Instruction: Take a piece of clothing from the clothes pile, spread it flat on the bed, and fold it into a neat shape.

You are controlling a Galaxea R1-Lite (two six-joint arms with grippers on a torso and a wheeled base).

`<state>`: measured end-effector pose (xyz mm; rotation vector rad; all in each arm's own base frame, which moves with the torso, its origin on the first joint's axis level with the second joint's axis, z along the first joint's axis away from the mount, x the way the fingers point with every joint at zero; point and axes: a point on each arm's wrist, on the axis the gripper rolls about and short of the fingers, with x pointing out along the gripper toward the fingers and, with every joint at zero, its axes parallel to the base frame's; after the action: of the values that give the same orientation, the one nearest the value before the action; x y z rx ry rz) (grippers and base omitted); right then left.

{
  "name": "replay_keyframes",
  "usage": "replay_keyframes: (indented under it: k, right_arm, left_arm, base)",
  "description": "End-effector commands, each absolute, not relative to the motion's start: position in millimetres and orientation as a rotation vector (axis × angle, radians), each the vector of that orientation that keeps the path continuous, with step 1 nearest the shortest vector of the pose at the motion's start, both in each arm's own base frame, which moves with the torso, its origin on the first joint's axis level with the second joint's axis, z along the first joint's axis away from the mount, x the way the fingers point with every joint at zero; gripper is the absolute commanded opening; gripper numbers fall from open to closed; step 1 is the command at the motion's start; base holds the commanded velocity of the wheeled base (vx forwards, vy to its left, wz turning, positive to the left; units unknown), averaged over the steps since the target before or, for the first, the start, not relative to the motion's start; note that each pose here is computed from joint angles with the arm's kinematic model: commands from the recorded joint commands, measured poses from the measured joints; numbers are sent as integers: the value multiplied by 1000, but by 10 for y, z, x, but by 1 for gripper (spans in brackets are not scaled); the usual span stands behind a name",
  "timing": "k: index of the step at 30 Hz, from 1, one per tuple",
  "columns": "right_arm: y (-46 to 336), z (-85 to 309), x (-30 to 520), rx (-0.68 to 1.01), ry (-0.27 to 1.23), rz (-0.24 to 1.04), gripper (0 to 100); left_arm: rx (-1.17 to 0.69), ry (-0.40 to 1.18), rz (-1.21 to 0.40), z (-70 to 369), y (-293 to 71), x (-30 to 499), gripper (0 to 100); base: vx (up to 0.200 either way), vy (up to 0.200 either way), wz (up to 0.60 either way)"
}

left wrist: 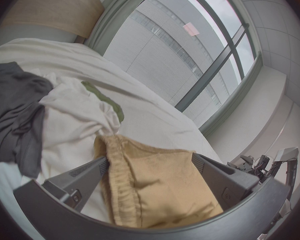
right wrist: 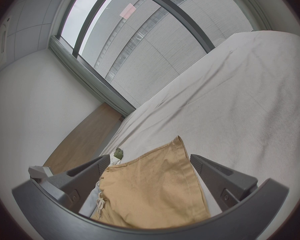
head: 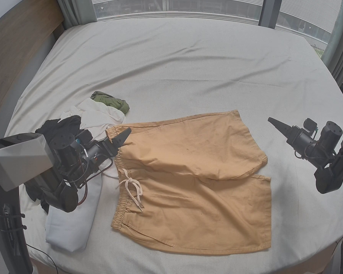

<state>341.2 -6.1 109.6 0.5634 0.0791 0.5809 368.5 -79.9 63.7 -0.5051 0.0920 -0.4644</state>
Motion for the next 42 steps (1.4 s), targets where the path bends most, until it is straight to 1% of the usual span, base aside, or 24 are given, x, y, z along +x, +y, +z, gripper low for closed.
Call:
replay_keyframes:
  k: [1, 3, 5, 6, 10, 14, 16, 20, 26, 27, 30, 32, 37, 42]
  right_arm:
    - [-56, 1167, 3080, 536, 99, 573, 100]
    - [-40, 1196, 2990, 532, 103, 580, 100]
    - [-40, 1196, 2990, 532, 103, 580, 100]
    - [-17, 1231, 2884, 533, 106, 585, 100]
    - [-15, 1247, 2773, 536, 112, 582, 100]
    - [-9, 1221, 2684, 540, 135, 582, 100]
    - [-5, 1194, 2641, 508, 142, 588, 100]
    - [-6, 1172, 2651, 474, 138, 587, 100]
    - [10, 1159, 2661, 476, 144, 592, 100]
    - [9, 1160, 2668, 475, 143, 592, 100]
    - [5, 1159, 2672, 475, 142, 590, 100]
    - [5, 1159, 2672, 475, 142, 590, 100]
    - [-9, 1110, 2697, 481, 157, 582, 100]
    - [-15, 1059, 2733, 487, 171, 577, 100]
  left_arm:
    - [-501, 137, -445, 726, -660, 3371, 100]
    - [-502, 151, -451, 767, -622, 3257, 100]
    - [-502, 151, -451, 767, -622, 3257, 100]
    - [-503, 179, -466, 798, -550, 3097, 100]
    - [-508, 242, -539, 851, -517, 2766, 100]
    - [-511, 277, -621, 897, -478, 2568, 100]
    - [-521, 320, -640, 875, -412, 2407, 100]
    - [-510, 372, -658, 794, -394, 2290, 100]
    - [-471, 432, -649, 676, -375, 2155, 100]
    - [-467, 468, -643, 623, -370, 2077, 100]
    - [-472, 511, -638, 560, -373, 2025, 100]
    - [-474, 520, -634, 541, -373, 2031, 100]
    - [-476, 617, -609, 313, -384, 2079, 100]
    - [-467, 668, -601, 186, -386, 2093, 100]
  base:
    - [0, 0, 0]
    - [0, 0, 0]
    - [0, 0, 0]
    - [0, 0, 0]
    - [0, 0, 0]
    - [0, 0, 0]
    - [0, 0, 0]
    - [0, 0, 0]
    - [0, 0, 0]
    - [0, 0, 0]
    - [0, 0, 0]
    - [0, 0, 0]
    - [0, 0, 0]
    - [0, 0, 0]
